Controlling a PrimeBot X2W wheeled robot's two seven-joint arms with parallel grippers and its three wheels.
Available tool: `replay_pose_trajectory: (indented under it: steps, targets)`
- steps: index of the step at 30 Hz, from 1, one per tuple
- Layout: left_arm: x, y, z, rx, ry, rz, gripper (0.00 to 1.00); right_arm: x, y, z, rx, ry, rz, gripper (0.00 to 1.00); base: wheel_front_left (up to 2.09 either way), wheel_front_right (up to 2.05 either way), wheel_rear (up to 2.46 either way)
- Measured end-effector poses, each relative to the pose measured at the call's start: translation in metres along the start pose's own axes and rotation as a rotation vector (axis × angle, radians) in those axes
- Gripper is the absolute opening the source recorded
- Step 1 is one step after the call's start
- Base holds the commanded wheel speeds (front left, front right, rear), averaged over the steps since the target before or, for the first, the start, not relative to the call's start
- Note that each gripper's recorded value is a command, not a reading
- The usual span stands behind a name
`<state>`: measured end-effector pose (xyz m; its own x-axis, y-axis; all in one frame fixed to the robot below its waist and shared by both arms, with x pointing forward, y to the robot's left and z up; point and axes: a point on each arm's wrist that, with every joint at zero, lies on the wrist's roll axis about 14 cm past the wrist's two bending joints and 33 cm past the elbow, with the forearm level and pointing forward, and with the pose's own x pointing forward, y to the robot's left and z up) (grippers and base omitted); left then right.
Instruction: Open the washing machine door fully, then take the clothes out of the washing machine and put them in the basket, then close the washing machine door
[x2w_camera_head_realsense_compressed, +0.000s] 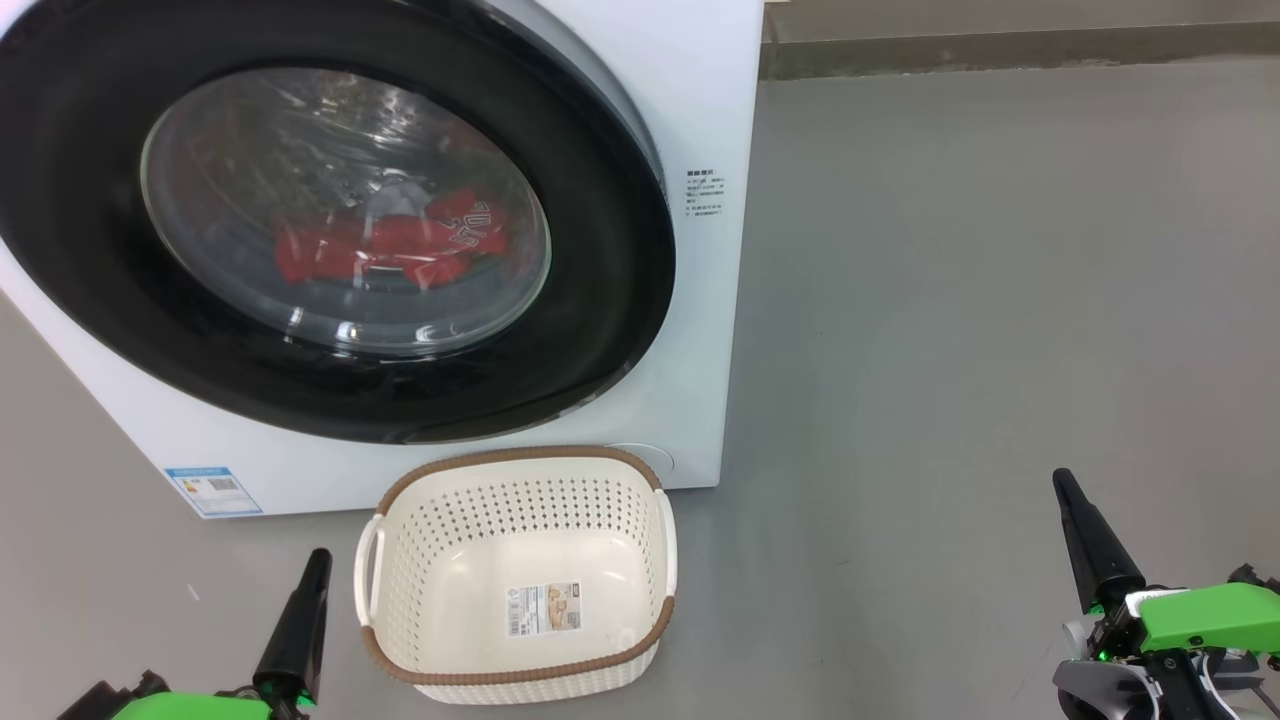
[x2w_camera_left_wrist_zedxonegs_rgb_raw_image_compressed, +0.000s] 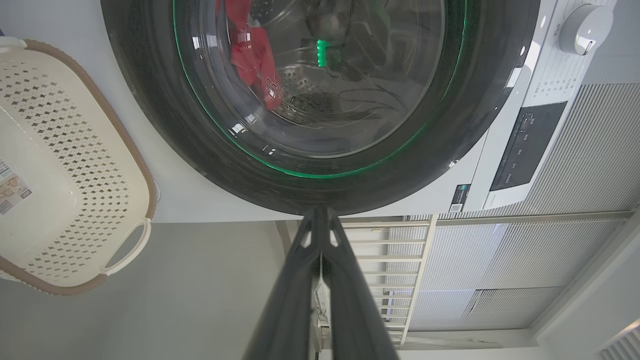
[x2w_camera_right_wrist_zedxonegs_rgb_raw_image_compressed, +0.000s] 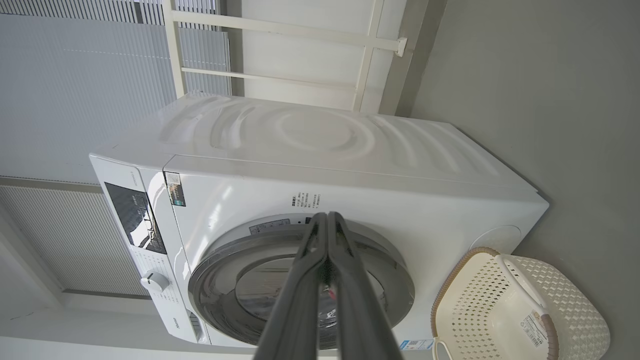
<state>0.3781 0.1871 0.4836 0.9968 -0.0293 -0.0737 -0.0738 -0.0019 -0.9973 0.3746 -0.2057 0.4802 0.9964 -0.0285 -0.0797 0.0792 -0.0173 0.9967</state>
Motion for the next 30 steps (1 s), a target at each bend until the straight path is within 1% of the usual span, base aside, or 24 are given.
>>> replay_pose_trajectory:
  steps: [30]
  targets:
    - [0.0, -0.0001, 0.0, 0.0, 0.0, 0.0, 0.0, 0.0, 0.0001, 0.0, 0.0, 0.0, 0.0, 0.0, 0.0, 0.0, 0.0]
